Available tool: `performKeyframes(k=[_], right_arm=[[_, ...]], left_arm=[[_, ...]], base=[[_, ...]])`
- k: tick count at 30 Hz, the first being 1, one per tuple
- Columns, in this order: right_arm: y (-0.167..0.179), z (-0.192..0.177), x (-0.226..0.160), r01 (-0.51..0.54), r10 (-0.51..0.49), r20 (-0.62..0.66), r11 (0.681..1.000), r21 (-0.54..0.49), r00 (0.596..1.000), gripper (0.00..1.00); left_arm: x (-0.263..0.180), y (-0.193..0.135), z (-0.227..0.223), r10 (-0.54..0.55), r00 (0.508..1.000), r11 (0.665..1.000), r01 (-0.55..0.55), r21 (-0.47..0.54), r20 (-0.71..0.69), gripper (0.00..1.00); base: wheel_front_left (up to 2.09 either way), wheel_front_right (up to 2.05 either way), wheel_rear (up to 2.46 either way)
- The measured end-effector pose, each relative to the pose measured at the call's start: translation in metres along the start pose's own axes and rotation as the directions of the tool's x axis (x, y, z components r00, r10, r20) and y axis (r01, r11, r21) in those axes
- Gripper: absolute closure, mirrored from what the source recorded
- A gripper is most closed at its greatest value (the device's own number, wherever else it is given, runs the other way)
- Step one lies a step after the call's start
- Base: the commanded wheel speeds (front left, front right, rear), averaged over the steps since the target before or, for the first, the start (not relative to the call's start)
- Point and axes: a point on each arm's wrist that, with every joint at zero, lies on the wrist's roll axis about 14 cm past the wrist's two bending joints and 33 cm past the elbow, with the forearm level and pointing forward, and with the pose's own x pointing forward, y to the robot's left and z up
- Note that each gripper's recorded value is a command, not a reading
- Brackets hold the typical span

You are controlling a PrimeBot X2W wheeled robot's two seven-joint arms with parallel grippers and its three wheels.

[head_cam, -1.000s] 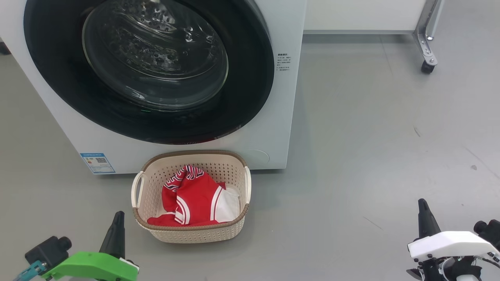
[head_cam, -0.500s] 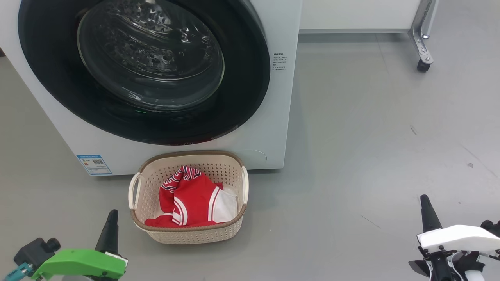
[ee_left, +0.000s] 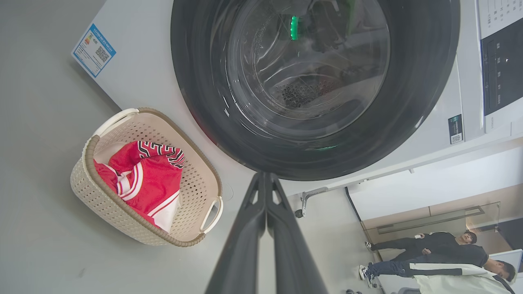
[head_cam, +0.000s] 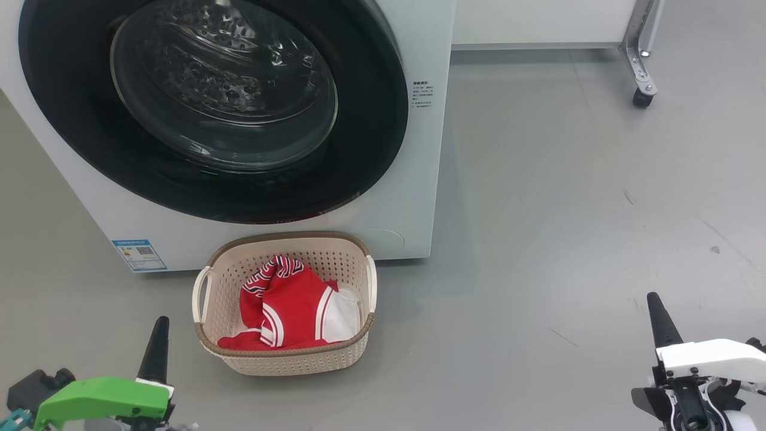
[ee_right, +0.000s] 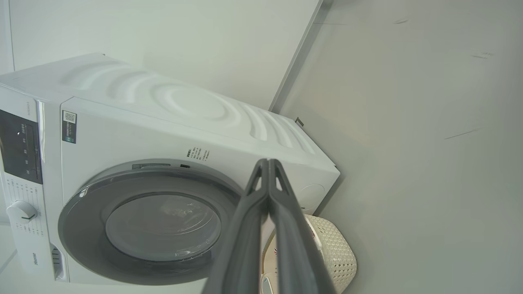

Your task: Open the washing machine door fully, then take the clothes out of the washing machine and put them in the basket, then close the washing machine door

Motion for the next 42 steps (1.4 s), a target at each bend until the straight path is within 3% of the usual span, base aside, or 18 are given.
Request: performKeyframes(k=[12,24,42], right_arm=[[0.004,0.010,0.003,-0.028,0.026,0.019,0.988,0.154,0.999,1.00],[0.011,0.021,0.006,-0.071,0.060,0.045,0.947,0.313,0.997,1.00],[0.012,0.022,0.006,-0.075,0.063,0.047,0.945,0.319,0.997,1.00]], left_arm=[[0.005,-0.002,0.007,-0.012,1.000,0.989,0.014,-0.148,0.017,1.00],[0.009,-0.003,0.013,-0.030,0.999,0.954,0.038,-0.297,0.032,1.00],[0.011,-0.005,0.014,-0.032,0.999,0.953,0.041,-0.301,0.035,1.00]], base=[[0.00,0.00,0.00],[0.00,0.00,0.00],[0.00,0.00,0.00]])
